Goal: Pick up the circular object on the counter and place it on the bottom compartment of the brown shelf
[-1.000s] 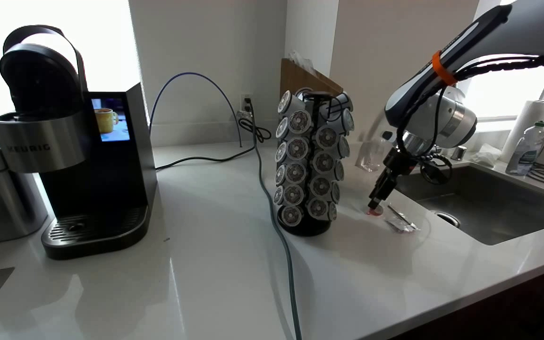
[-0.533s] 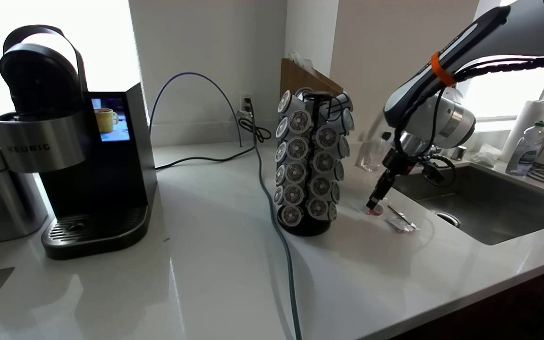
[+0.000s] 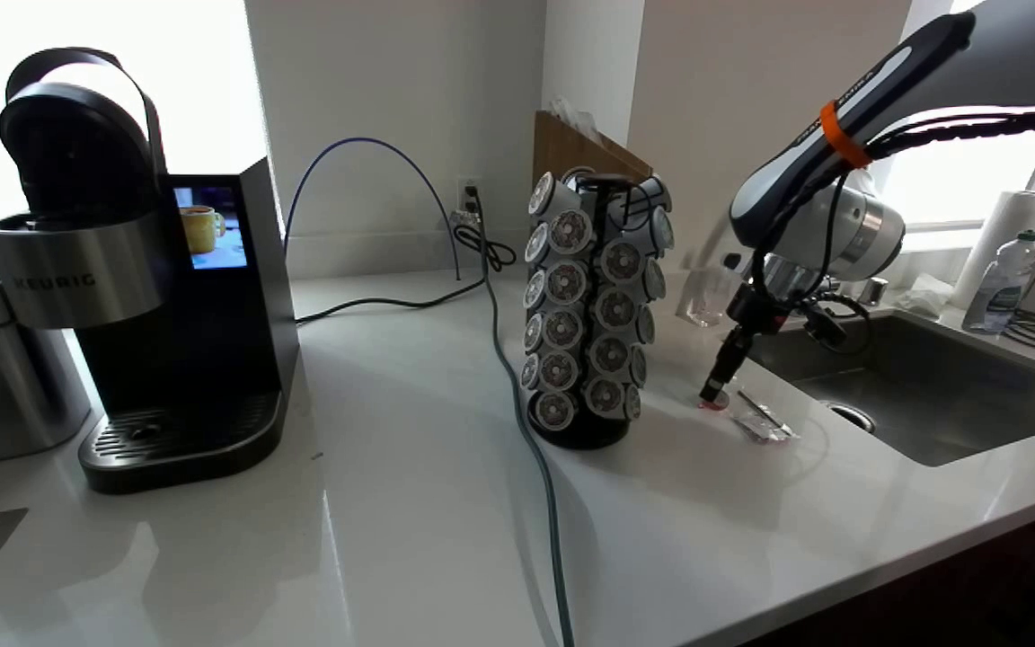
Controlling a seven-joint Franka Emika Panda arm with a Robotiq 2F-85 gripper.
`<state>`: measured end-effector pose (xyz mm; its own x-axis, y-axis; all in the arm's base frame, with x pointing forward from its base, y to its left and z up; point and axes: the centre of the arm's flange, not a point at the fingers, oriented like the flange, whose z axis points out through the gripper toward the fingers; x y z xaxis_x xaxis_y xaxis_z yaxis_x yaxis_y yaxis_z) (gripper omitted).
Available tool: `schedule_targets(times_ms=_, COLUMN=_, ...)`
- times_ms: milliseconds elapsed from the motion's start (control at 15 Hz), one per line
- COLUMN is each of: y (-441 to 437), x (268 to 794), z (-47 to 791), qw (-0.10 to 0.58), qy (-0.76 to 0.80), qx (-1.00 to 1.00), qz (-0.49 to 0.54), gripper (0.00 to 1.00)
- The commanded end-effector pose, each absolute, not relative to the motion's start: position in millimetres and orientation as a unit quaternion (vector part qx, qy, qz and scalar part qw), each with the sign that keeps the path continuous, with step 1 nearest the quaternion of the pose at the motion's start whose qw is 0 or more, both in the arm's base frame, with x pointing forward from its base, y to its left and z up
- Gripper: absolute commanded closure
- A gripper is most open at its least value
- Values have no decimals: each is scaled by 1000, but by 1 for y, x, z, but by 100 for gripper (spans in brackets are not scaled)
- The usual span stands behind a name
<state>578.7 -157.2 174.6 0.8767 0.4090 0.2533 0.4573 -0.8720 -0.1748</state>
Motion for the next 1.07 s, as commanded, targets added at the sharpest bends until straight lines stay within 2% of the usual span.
schedule_targets(times_ms=0, y=-156, x=574, z=181, qw=125, qy=-228, qx=-962, qz=-83, gripper=32)
schedule_targets(times_ms=467, y=-155, x=571, z=190, qw=128, qy=-234, qx=-961, qz=-73, gripper=49)
schedule_targets(times_ms=533, y=-155, x=570, z=191, qw=128, qy=-235, qx=-961, qz=-73, gripper=55)
schedule_targets(times_ms=600, y=-156, x=570, z=192, qw=127, qy=-234, qx=-961, qz=-74, gripper=54)
schedule_targets(times_ms=733, y=-156, x=570, z=194, qw=127, qy=-234, qx=-961, qz=-74, gripper=60)
schedule_targets(times_ms=800, y=-156, x=570, z=194, qw=127, qy=-234, qx=-961, qz=-74, gripper=58)
schedule_targets(times_ms=1000, y=-157, x=569, z=194, qw=127, qy=-233, qx=-961, qz=-73, gripper=63)
